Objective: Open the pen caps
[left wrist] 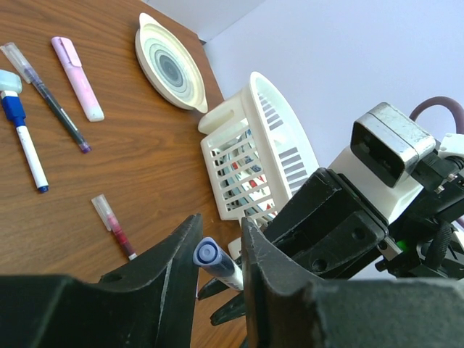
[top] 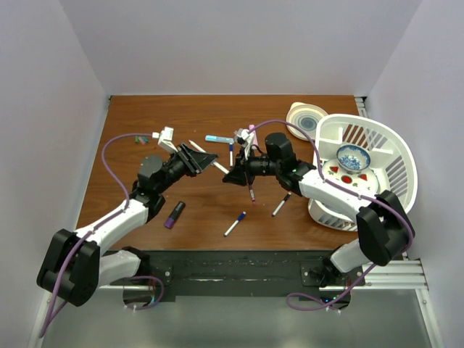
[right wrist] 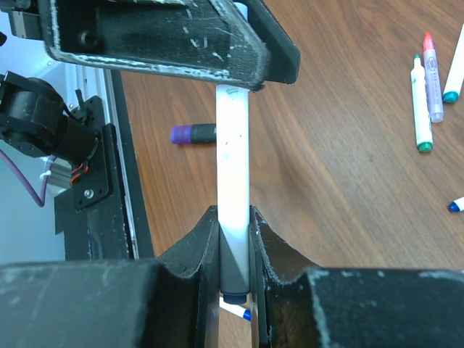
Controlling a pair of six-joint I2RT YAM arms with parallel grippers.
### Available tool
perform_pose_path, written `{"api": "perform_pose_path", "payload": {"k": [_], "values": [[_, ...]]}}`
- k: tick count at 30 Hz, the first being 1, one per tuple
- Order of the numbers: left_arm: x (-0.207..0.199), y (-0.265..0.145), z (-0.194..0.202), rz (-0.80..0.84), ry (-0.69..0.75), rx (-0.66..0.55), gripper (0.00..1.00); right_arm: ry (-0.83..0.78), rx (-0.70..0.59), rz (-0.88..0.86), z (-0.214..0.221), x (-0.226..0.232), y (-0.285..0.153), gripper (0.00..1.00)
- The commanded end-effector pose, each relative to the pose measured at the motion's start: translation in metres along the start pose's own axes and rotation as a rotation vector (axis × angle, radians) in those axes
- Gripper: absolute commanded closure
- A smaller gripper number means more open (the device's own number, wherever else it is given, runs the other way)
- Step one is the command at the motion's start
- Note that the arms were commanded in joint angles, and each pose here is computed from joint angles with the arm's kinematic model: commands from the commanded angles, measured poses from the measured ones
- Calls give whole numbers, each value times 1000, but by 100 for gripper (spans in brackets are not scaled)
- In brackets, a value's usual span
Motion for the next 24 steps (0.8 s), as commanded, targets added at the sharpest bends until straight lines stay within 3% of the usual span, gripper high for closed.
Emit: {"api": "perform_pose_path", "payload": {"k": [1,4,5,7,10,16,21,24], "values": [[-20,7,-13,79,65,-35,68,-13,-1,-11,0,1,6,100],[-21,8,-13,81,66,-36,78,-9,3,-10,1,-1,7,100],[-21,9,-13,77,65,-37,90,-5,7,-13,2,-1,7,100],[-24,11,-18,71,67,-59,100,-7,16,-18,4,-1,9,100],[-25,8,-31,22,64,-133,100,-20,23,-39,5,1,10,100],[-3,-28,-103,-104,-26,-428,100,-23,58,-105,15,10,20,100],[25,-51,-130,-144,-144,-513,100,-23,104,-126,24,13,30,100],[41,-64,-142,-183,-145,-554,100,-36,108,-116,23,12,31,100]]}}
Point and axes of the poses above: each gripper's point midway between its finger pads, its own y axis out along the fingers, its own x axis along the line the jaws close on, z = x × y, the point moved 9 cm from there along -y, back along the fingers, and after that the axes turned 5 degrees about -y, right-handed, at the moved point
